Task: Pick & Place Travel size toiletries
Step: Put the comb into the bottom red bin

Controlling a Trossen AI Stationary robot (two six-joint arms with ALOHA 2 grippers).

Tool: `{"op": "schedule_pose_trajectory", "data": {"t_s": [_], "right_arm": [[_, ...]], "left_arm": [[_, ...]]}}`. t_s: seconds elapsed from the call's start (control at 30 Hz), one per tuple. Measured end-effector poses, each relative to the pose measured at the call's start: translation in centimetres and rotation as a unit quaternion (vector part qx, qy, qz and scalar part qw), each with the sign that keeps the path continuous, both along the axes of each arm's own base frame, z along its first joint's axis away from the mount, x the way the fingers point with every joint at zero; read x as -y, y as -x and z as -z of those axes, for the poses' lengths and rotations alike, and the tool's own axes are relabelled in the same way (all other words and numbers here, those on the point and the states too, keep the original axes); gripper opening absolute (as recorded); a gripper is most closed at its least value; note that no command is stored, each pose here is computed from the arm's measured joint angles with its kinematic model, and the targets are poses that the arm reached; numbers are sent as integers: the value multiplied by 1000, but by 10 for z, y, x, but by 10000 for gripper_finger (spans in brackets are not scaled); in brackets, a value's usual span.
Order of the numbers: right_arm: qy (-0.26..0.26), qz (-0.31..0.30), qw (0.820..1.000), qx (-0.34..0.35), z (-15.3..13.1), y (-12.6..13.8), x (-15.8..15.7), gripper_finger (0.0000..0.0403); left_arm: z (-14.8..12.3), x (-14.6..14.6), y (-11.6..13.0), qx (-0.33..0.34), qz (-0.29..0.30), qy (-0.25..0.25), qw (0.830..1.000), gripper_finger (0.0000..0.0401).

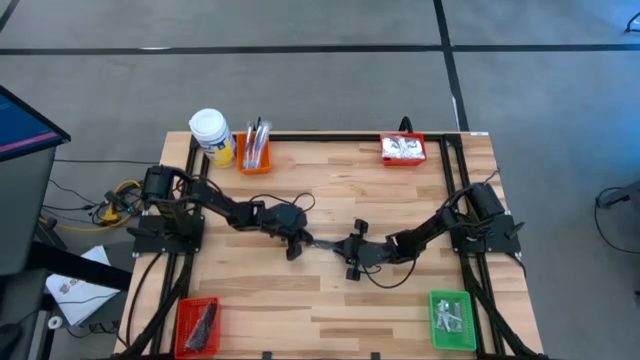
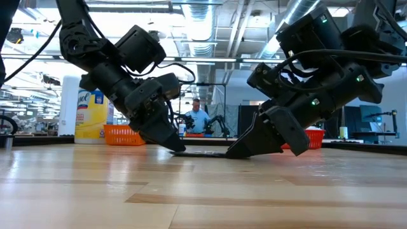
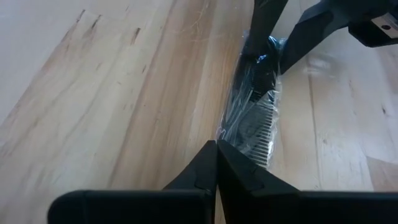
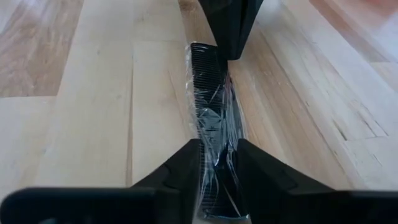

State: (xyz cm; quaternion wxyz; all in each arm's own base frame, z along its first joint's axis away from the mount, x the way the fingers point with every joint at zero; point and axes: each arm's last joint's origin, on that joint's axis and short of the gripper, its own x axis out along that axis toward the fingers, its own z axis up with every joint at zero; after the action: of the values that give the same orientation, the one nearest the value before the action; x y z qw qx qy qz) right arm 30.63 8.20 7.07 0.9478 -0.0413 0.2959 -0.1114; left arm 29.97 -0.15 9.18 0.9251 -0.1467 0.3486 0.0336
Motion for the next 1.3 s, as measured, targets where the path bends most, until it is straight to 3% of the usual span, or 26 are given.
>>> {"op": "schedule_pose_trajectory", "data": {"t_s": [0.83, 0.93, 1.3], "right_arm": [[-17, -1, 1000, 5, 0, 0, -3, 97], [-18, -3, 1000, 4, 0, 0, -4, 118], [-7, 10, 1000, 8, 0, 2, -6, 254]], "left_arm": [[-1, -10, -1, 15, -1, 5, 1000, 2], [-1, -10, -2, 19, 0, 5, 1000, 2], [-5, -7, -5, 43, 20, 19, 999, 2]]}}
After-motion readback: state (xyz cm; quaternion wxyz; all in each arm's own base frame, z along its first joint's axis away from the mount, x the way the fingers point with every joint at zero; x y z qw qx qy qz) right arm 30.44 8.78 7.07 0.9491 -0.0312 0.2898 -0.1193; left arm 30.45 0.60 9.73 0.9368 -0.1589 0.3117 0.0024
